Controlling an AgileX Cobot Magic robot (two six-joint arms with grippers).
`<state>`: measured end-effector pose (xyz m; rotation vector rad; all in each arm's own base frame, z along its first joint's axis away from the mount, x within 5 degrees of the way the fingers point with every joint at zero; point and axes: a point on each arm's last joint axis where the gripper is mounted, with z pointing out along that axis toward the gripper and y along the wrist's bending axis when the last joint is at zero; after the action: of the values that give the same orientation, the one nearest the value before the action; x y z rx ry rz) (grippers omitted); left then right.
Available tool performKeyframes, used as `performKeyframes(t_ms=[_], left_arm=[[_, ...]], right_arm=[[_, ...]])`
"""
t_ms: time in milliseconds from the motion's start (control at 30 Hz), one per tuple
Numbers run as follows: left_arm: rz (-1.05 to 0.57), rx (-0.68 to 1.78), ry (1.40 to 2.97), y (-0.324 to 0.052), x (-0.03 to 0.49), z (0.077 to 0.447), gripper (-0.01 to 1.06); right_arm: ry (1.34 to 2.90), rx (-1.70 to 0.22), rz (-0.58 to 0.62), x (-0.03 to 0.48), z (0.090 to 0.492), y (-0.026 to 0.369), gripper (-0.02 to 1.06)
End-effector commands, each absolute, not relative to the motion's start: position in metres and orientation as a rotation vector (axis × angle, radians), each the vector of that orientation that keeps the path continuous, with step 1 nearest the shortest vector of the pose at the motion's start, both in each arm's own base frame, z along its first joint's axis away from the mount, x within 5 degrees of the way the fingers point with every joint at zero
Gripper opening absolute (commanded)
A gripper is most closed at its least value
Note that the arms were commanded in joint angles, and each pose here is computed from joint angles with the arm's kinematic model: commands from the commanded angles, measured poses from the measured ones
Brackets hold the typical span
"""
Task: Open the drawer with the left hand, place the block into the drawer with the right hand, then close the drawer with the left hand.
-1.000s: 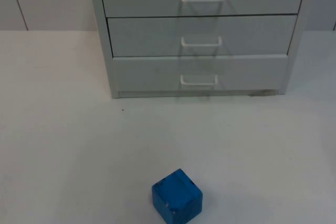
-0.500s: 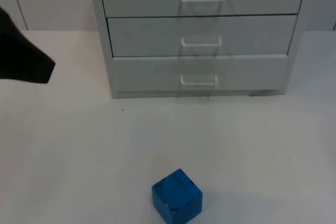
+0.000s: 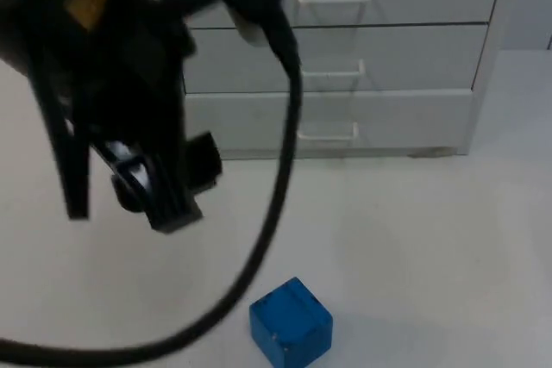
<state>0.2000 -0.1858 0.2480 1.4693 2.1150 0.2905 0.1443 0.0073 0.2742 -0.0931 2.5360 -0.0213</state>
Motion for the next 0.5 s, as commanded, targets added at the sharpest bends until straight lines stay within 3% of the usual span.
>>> performKeyframes(t_ms=[0, 100, 467], left_arm=[[0.381, 1.552, 2.022, -0.2, 0.204, 0.237, 0.78], [0.454, 1.614, 1.952, -0.217, 0.215, 0.21, 0.78], [0.43, 1.797, 1.677, -0.253, 0.235, 0.151, 0.77]], right_arm=[[2.517, -0.093, -0.027, 0.146, 0.277, 0.006, 1.05], [2.517, -0.093, -0.027, 0.146, 0.277, 0.006, 1.05], [2.516, -0.102, -0.05, 0.146, 0.277, 0.005, 1.05]])
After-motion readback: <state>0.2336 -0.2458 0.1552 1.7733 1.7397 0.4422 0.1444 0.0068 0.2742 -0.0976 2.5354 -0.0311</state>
